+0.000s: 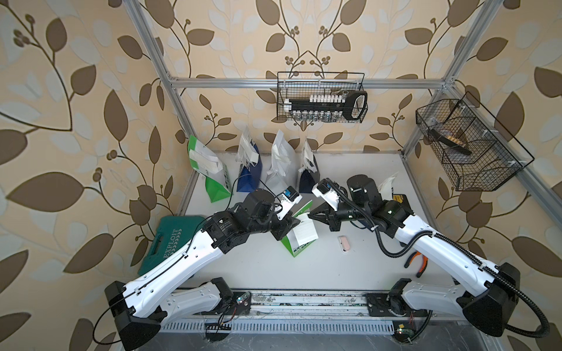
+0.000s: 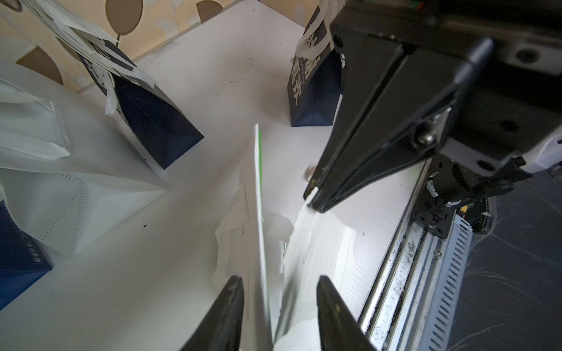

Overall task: Staple the receipts to the bags
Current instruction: Hold the receipt from the takeout bag.

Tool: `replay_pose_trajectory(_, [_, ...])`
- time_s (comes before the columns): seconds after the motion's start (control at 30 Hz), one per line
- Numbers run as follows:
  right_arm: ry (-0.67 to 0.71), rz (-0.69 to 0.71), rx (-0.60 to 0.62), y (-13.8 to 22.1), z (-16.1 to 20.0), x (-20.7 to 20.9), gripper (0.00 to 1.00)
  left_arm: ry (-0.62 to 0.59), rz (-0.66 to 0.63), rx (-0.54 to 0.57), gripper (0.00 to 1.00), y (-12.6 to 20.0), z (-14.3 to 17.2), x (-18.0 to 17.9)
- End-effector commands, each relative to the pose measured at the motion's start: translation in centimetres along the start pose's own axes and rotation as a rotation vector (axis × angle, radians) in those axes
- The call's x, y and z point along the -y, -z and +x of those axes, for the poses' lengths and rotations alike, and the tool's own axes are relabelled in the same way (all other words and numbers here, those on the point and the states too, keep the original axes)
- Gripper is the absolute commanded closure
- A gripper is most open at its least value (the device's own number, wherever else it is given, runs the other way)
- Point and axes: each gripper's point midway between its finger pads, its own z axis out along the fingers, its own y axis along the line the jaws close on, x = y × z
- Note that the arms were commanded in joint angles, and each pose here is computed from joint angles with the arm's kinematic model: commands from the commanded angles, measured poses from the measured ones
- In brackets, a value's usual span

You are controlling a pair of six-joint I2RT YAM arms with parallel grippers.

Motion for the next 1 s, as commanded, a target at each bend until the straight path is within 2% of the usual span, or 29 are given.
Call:
replay_pose_trajectory(0.0, [0.038,0.003,0.033,0.3,-1.6,0.0,1.0,-0.017,-0.037,0.029,0.62,0.5,-1.1,-0.7])
replay_pose_trajectory(0.33, [0.037,0.015,0.037,0.1,-1.8,0.3,1.0,-0.02,-0.055,0.018,0.67,0.3,-0.9,-1.1])
replay_pose_trajectory(0.73, [0.033,0.044,0.047,0.0,-1.9,0.9,1.0,-0.019,-0.048,0.011,0.79,-0.1,-0.7,-1.1])
replay_pose_trajectory(0.97, [0.031,0.064,0.055,-0.1,-2.4,1.3,1.0,-0.019,-0.044,0.015,0.94,-0.1,-0.8,-1.0])
